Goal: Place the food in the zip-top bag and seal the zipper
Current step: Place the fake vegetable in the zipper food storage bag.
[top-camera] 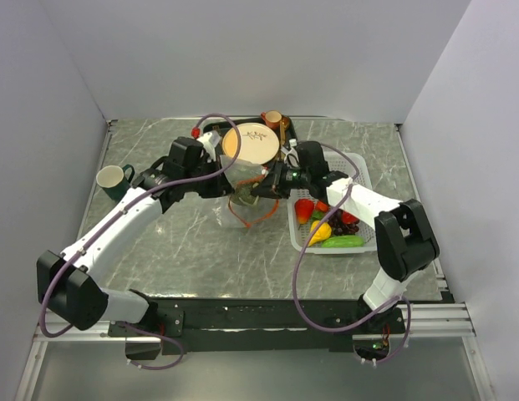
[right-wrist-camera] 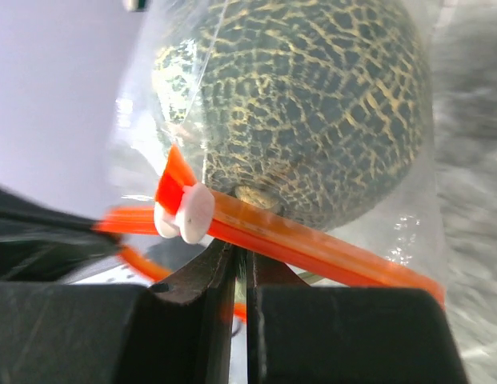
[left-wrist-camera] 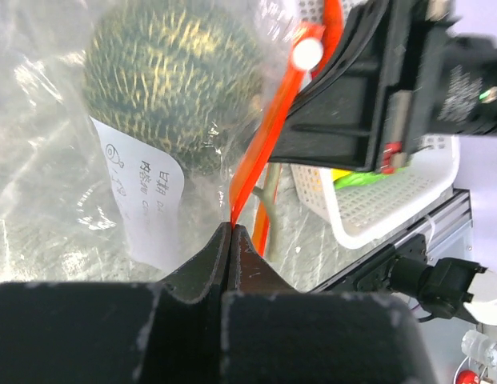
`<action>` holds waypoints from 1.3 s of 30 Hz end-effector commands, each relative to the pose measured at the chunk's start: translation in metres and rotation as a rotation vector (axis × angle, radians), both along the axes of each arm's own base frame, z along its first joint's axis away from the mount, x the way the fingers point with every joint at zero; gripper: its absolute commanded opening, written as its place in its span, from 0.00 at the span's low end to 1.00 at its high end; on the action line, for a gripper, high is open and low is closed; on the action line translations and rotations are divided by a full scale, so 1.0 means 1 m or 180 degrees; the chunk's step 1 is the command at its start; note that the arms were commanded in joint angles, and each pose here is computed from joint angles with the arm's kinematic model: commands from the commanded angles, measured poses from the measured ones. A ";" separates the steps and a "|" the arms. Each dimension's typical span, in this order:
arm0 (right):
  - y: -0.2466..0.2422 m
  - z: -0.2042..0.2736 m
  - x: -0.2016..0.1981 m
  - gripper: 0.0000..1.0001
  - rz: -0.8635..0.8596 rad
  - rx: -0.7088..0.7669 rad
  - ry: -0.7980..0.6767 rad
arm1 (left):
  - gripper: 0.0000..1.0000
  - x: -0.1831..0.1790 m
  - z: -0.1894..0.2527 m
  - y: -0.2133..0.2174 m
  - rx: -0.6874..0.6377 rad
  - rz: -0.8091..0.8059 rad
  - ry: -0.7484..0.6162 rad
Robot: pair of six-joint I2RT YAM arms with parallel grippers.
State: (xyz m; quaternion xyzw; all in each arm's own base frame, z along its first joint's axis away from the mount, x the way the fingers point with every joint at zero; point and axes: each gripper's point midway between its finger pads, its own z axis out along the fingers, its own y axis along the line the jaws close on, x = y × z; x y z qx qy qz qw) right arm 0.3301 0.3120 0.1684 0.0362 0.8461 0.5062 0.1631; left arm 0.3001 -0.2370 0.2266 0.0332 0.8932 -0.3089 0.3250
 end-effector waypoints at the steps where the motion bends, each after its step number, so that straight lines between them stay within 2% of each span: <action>1: -0.008 0.007 0.007 0.04 -0.0140 -0.0416 -0.0365 | 0.01 0.006 0.048 -0.002 -0.0200 0.0061 -0.0315; 5: -0.004 0.000 0.007 0.05 -0.0160 -0.0652 -0.0388 | 0.01 0.004 0.054 -0.004 -0.0224 0.0007 -0.0342; 8: 0.012 0.009 0.004 0.06 -0.0067 -0.0558 -0.0422 | 0.01 0.000 0.050 -0.011 -0.0286 -0.0107 -0.0245; 14: 0.035 0.055 0.015 0.13 -0.0065 -0.0540 -0.0752 | 0.01 0.001 0.045 -0.013 -0.0312 -0.0071 -0.0170; 16: 0.041 0.039 0.012 0.13 0.0111 -0.0767 -0.0695 | 0.01 0.002 0.051 -0.014 -0.0331 -0.0058 -0.0201; 17: 0.047 0.055 0.017 0.13 0.0179 -0.0763 -0.0800 | 0.01 0.002 0.053 -0.015 -0.0347 -0.0079 -0.0202; 18: 0.048 0.033 0.010 0.16 0.0346 -0.0995 -0.0702 | 0.01 0.002 0.056 -0.016 -0.0367 -0.0094 -0.0212; 19: 0.048 0.029 0.011 0.26 0.0391 -0.1089 -0.0683 | 0.01 0.002 0.060 -0.017 -0.0383 -0.0099 -0.0236; 23: 0.042 0.024 0.008 0.46 0.0503 -0.1291 -0.0703 | 0.01 0.006 0.067 -0.014 -0.0355 -0.0029 -0.0289; 24: 0.039 0.045 0.007 0.52 0.0429 -0.1213 -0.0892 | 0.01 0.007 0.067 -0.011 -0.0324 0.0022 -0.0296; 25: 0.036 0.051 0.006 0.61 0.0398 -0.1181 -0.0971 | 0.01 0.010 0.070 -0.009 -0.0303 0.0069 -0.0327; 26: 0.033 0.054 0.004 0.65 0.0372 -0.1173 -0.1045 | 0.01 0.012 0.070 -0.007 -0.0280 0.0112 -0.0334; 27: 0.027 0.074 0.001 0.66 0.0330 -0.1137 -0.1202 | 0.01 0.014 0.068 -0.005 -0.0242 0.0157 -0.0329; 33: -0.012 0.121 -0.009 0.67 -0.0036 -0.1236 -0.1596 | 0.01 0.019 0.065 0.001 -0.0153 0.0289 -0.0329; 36: -0.039 0.133 -0.008 0.67 -0.0366 -0.1297 -0.1715 | 0.01 0.019 0.064 0.004 -0.0139 0.0318 -0.0338; 37: -0.047 0.130 -0.006 0.74 -0.0469 -0.1341 -0.1703 | 0.01 0.018 0.064 0.004 -0.0141 0.0311 -0.0349; 39: -0.063 0.112 -0.001 0.75 -0.0564 -0.1410 -0.1553 | 0.01 0.018 0.065 0.003 -0.0162 0.0289 -0.0360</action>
